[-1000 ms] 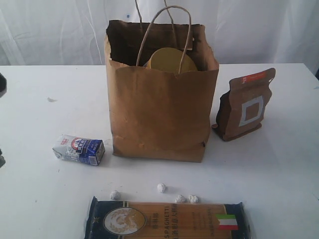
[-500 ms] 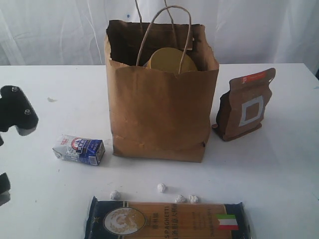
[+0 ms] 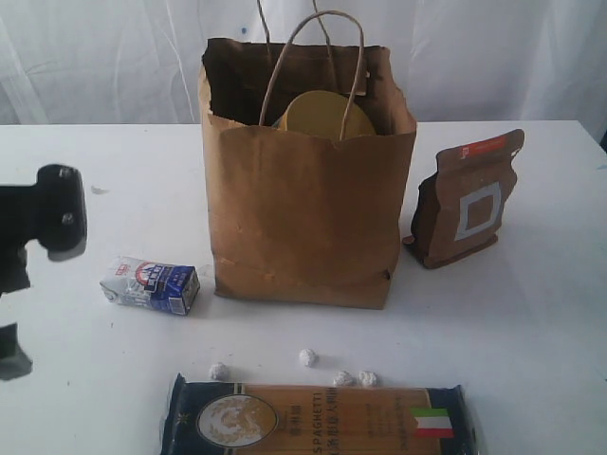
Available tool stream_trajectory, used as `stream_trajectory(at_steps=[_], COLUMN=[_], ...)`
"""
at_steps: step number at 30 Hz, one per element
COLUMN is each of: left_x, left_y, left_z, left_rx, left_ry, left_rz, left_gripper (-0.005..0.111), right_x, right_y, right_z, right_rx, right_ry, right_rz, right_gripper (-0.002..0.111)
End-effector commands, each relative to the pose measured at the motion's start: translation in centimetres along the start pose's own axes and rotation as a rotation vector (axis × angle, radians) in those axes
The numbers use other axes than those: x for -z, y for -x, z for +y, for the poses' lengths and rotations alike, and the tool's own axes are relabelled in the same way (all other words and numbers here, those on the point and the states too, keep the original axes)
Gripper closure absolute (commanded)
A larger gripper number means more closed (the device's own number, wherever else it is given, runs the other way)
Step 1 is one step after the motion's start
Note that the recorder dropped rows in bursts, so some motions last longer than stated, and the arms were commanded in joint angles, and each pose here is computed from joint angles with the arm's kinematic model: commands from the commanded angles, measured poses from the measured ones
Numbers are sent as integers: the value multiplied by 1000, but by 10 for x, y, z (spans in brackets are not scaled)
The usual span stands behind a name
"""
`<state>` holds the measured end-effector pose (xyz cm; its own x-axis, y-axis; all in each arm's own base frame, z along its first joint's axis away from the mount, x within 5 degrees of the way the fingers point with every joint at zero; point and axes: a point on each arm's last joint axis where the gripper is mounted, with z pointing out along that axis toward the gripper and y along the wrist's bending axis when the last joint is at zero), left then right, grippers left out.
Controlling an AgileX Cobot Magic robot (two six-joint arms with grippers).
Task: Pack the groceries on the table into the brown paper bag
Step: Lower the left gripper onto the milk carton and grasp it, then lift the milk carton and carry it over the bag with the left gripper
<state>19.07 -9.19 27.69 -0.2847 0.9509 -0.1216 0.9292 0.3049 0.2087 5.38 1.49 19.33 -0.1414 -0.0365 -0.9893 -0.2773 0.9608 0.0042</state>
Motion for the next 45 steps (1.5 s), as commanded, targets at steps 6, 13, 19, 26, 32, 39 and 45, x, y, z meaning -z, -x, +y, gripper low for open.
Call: stream_trajectory(at_steps=[6, 13, 19, 26, 32, 39, 45], left_x=[-12, -49, -76, -112, -144, -148, -111], left_y=[28, 50, 57, 63, 66, 66, 61], left_z=[59, 79, 96, 105, 100, 99, 113], left_rx=[-90, -250, -297, -261, -246, 89, 337], left_ry=[31, -41, 33, 12, -85, -141, -42], left_rz=[-37, -111, -168, -214, -212, -201, -282], left_gripper=[25, 25, 25, 25, 26, 106, 107], right_x=[0, 0, 0, 0, 0, 0, 0], right_y=[-1, -1, -1, -1, -1, -1, -1], right_z=[0, 0, 0, 0, 0, 0, 0], right_rx=[0, 0, 0, 0, 0, 0, 0], right_ry=[-4, -4, -4, -4, -4, -4, -4], right_rz=[-6, -6, -6, -6, -6, -6, -6], right_gripper=[108, 108, 108, 108, 108, 108, 108])
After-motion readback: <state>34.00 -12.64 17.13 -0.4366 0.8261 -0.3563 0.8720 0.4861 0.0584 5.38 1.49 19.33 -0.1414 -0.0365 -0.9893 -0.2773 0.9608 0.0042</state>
